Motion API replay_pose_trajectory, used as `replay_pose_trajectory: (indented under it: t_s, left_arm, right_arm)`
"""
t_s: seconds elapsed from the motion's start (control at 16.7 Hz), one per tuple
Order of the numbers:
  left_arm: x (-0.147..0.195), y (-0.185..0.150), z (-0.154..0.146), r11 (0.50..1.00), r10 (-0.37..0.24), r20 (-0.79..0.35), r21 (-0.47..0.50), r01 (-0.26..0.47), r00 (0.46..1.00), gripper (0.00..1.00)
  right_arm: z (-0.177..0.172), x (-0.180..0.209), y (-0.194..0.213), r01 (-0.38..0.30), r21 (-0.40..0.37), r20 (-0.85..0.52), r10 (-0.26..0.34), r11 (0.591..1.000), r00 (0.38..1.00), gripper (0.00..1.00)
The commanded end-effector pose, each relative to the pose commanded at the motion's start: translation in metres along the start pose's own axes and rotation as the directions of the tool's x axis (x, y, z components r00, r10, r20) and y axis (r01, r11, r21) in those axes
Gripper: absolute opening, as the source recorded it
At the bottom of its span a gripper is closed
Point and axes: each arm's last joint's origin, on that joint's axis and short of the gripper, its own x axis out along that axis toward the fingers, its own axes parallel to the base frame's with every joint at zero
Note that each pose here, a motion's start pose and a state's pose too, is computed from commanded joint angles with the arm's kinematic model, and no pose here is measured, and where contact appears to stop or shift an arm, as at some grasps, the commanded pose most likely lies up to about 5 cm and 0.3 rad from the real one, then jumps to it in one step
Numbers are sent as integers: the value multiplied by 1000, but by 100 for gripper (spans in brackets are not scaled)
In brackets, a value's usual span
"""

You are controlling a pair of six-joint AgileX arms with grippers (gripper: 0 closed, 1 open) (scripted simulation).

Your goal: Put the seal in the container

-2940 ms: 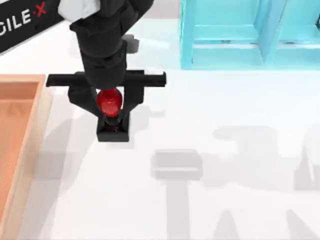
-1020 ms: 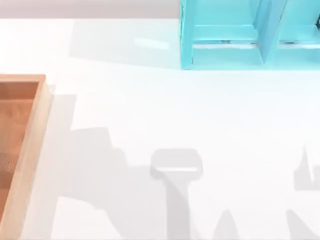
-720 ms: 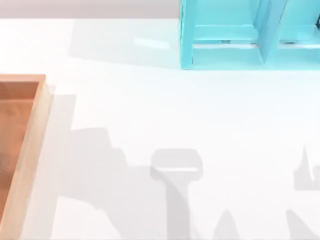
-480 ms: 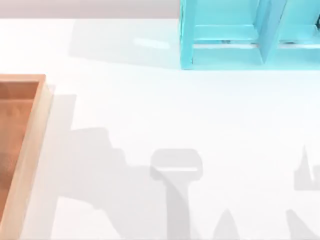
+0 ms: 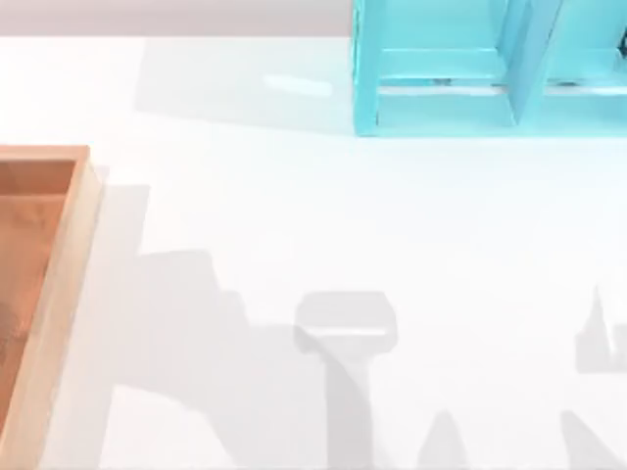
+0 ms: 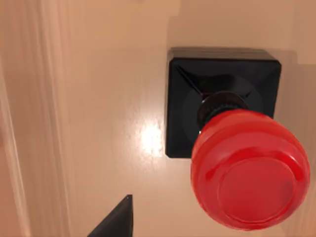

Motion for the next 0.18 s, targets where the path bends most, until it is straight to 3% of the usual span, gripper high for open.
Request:
replay_pose_trajectory:
  t_s: [0.18]
  left_arm:
    - [0,0,0,1000,0,0,0,0,1000,100]
  right_arm:
    - [0,0,0,0,0,0,0,1000,1000,100]
